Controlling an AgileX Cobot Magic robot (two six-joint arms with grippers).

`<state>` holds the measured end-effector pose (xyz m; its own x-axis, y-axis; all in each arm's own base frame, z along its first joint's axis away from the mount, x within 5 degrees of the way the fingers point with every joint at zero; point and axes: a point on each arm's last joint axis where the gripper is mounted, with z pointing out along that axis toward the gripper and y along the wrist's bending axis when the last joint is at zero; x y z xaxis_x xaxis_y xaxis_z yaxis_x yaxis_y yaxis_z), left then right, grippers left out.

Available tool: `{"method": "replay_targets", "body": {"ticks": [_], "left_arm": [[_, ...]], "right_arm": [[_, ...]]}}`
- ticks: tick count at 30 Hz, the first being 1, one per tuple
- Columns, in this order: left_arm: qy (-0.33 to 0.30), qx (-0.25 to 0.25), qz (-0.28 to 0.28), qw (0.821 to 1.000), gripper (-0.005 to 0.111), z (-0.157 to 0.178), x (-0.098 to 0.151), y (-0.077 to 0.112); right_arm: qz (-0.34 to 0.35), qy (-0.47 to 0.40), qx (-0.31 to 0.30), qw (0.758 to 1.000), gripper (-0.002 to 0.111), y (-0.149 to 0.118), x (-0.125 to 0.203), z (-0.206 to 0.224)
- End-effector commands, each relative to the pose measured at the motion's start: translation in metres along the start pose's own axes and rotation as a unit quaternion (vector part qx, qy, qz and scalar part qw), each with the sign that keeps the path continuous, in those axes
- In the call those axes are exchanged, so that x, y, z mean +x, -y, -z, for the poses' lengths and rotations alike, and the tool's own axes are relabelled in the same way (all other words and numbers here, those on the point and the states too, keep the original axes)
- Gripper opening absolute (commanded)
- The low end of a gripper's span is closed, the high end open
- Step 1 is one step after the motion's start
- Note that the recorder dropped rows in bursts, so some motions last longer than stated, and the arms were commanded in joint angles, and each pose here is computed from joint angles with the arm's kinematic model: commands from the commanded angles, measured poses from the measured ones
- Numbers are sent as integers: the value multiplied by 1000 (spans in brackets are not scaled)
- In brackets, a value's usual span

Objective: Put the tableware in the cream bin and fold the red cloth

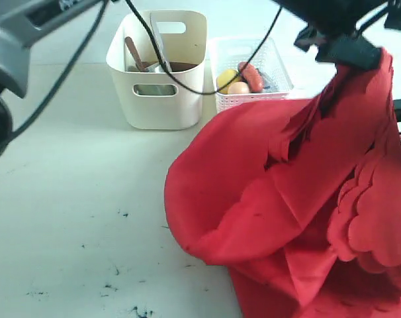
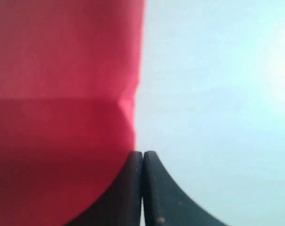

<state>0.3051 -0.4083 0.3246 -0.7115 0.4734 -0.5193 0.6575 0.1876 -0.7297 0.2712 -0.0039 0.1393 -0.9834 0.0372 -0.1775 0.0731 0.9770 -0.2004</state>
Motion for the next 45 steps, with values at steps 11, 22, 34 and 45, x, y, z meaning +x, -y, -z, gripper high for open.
{"method": "replay_targets", "body": {"ticks": [11,22,34,45], "left_arm": [[11,-47,-29,998,76,24,-6,16],[-3,-134,-37,990,75,28,-5,-10],[4,-286,0,958,75,80,-2,-35],[-50,-319,44,945,62,94,27,-64]], "right_arm": [[-80,75,3,994,0,45,-9,60],[-59,68,-78,993,25,32,-3,71],[-132,2,-226,965,76,28,21,43],[-183,-22,-299,936,76,27,33,28]]}}
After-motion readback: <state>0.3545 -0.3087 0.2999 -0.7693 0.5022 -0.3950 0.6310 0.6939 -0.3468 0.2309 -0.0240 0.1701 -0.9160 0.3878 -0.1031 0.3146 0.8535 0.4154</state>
